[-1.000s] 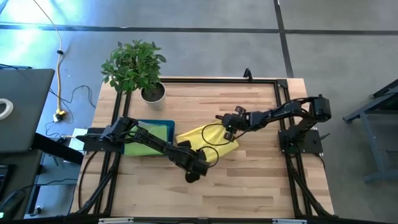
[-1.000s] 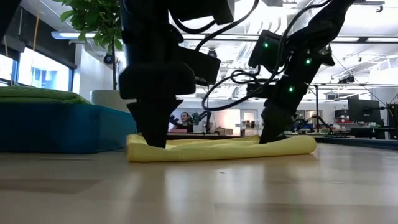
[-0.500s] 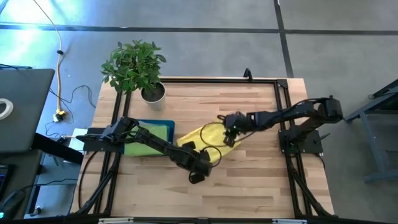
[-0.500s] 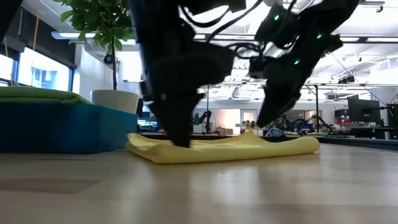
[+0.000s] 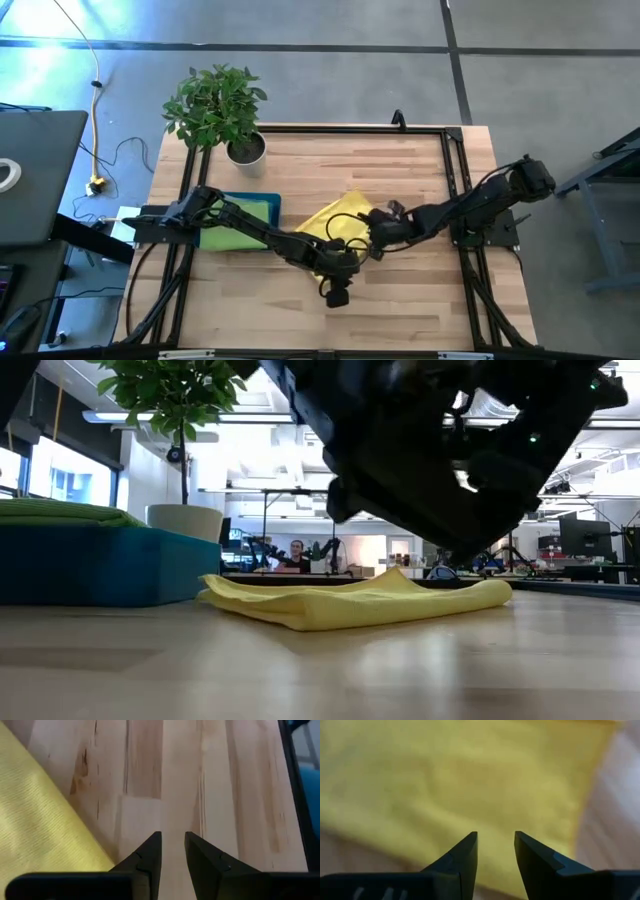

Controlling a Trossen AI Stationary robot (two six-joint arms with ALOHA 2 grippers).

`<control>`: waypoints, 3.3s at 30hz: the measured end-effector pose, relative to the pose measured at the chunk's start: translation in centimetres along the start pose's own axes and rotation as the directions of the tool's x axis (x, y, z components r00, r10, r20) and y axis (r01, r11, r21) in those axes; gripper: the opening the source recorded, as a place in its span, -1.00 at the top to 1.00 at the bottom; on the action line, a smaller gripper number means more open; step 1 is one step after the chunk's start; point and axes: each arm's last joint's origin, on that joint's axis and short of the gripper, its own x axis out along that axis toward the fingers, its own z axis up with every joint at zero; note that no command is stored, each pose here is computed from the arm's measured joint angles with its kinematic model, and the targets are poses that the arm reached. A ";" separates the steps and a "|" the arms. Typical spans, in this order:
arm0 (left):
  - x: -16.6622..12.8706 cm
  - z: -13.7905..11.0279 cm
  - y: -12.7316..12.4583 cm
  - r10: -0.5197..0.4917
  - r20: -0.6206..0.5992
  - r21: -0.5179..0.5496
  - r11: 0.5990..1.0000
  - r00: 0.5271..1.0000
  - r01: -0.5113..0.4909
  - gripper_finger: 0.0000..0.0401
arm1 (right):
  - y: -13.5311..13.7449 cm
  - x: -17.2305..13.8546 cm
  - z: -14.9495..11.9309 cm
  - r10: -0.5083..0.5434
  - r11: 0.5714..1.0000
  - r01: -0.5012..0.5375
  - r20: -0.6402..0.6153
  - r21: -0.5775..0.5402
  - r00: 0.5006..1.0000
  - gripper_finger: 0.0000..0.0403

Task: Fold microfiber towels
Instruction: Fold the yellow towel on the table

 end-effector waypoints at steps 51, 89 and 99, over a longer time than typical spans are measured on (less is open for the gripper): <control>-4.0 -4.5 -3.4 0.171 -0.423 0.052 0.985 0.890 -0.164 0.62 | 7.4 -0.4 -5.5 0.228 0.853 -0.189 0.023 -0.487 0.973 0.40; -4.0 -4.4 -4.8 0.400 -0.165 0.365 0.874 0.902 -0.321 0.62 | 9.8 0.5 -6.0 0.458 0.863 -0.449 -0.016 -0.231 0.889 0.98; -2.7 -4.6 -4.7 0.274 -0.163 0.474 0.864 0.948 -0.169 0.45 | 10.2 -1.7 -5.6 0.512 0.857 -0.507 0.036 -0.093 0.858 0.99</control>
